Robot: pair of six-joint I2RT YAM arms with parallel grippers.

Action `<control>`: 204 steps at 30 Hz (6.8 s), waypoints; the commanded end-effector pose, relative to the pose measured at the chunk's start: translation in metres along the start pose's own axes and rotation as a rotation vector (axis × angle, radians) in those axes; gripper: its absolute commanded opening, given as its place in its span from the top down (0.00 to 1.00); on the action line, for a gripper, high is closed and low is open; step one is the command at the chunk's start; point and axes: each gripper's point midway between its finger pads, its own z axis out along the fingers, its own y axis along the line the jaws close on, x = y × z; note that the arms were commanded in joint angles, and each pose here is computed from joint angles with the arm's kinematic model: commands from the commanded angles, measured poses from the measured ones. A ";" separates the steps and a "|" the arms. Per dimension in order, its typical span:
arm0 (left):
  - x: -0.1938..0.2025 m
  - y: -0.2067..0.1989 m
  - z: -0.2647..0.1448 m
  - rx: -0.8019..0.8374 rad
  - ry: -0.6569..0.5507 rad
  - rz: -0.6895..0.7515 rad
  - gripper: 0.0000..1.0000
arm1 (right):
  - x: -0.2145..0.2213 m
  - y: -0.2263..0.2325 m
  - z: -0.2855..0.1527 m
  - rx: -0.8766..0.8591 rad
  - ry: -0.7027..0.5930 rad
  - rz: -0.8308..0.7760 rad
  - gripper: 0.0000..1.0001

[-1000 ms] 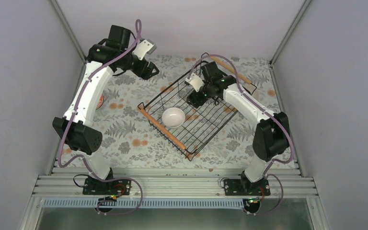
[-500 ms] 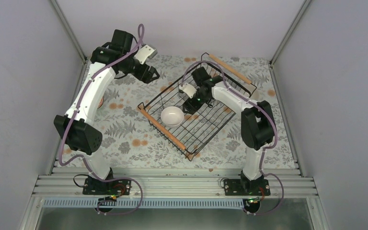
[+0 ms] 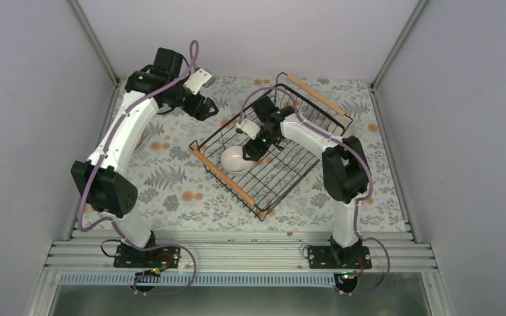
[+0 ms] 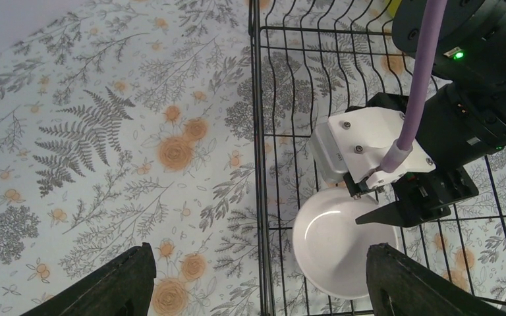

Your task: Unload the bowls from the dish rack

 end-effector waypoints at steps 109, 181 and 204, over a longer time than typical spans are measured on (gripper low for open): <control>0.004 -0.007 0.002 0.013 -0.057 0.027 0.20 | 0.214 -0.284 -0.217 0.357 -0.530 0.733 0.96; -0.006 0.053 -0.074 -0.328 -0.126 0.039 0.19 | 0.150 -0.115 -0.269 0.334 -0.244 0.290 0.45; 0.007 0.048 -0.046 -0.088 -0.104 0.029 0.19 | 0.013 -0.125 -0.249 0.633 -0.280 0.235 0.37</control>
